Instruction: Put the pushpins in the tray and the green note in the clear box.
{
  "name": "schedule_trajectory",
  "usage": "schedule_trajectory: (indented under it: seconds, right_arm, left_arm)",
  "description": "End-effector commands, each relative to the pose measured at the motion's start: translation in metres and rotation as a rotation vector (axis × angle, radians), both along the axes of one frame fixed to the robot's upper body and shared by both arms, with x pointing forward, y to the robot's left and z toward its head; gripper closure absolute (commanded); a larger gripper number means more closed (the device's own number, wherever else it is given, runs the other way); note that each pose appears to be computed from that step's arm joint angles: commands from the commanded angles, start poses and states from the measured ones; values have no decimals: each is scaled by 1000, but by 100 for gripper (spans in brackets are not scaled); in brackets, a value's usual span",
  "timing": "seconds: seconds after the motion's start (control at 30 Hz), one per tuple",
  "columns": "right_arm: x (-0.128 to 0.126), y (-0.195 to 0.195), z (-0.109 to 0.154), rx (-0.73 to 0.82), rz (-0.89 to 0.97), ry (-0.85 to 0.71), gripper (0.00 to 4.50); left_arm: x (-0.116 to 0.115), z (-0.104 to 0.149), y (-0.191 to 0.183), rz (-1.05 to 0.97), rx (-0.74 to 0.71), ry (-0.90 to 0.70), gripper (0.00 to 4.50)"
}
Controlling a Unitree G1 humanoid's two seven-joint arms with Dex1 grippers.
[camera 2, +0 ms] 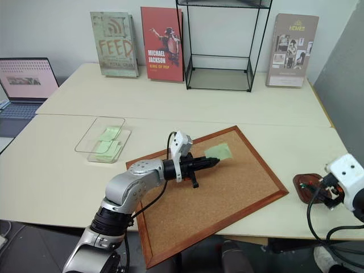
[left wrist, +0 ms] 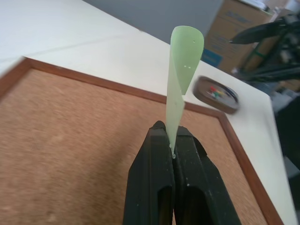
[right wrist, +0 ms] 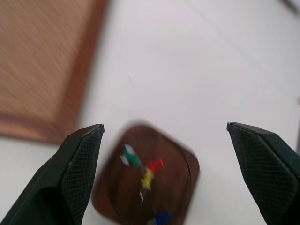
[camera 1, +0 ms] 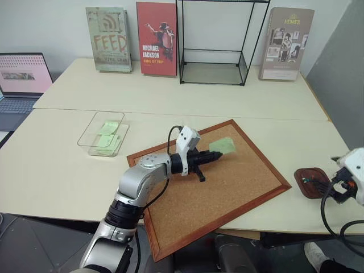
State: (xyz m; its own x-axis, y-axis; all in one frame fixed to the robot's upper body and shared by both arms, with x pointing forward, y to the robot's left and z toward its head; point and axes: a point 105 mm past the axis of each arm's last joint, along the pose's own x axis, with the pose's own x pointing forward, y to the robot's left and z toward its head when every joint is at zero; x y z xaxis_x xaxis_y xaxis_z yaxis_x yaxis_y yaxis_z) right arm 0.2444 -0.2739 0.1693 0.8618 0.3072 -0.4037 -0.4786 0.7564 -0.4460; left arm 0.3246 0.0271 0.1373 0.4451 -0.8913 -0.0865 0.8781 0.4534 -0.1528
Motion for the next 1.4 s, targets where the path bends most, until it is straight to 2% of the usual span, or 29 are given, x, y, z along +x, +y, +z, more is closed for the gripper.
schedule_trajectory:
  seconds: [0.03,0.13,0.23,0.33,0.47,0.73,0.9,1.13,1.4]
  right_arm:
    - [10,62,30,108,247,-70,13]
    - [19,95,41,186,359,-97,13]
    - [23,137,49,277,524,-87,13]
    - [29,171,51,313,656,-69,13]
    - [37,195,50,310,742,-62,13]
    - [39,207,45,291,816,-48,13]
    - [38,211,46,283,852,-53,13]
    - [39,217,45,277,873,-63,13]
    - [41,219,46,269,881,-68,2]
  left_arm:
    - [31,39,31,309,-6,-173,450]
    - [42,56,61,487,27,-262,450]
    - [50,75,113,714,122,-356,450]
    - [54,85,159,876,225,-373,450]
    - [58,85,193,982,297,-345,450]
    - [53,71,252,1186,404,-262,450]
    - [42,56,271,1237,483,-221,450]
    - [37,47,282,1266,509,-179,450]
    - [36,50,280,1277,440,-138,320]
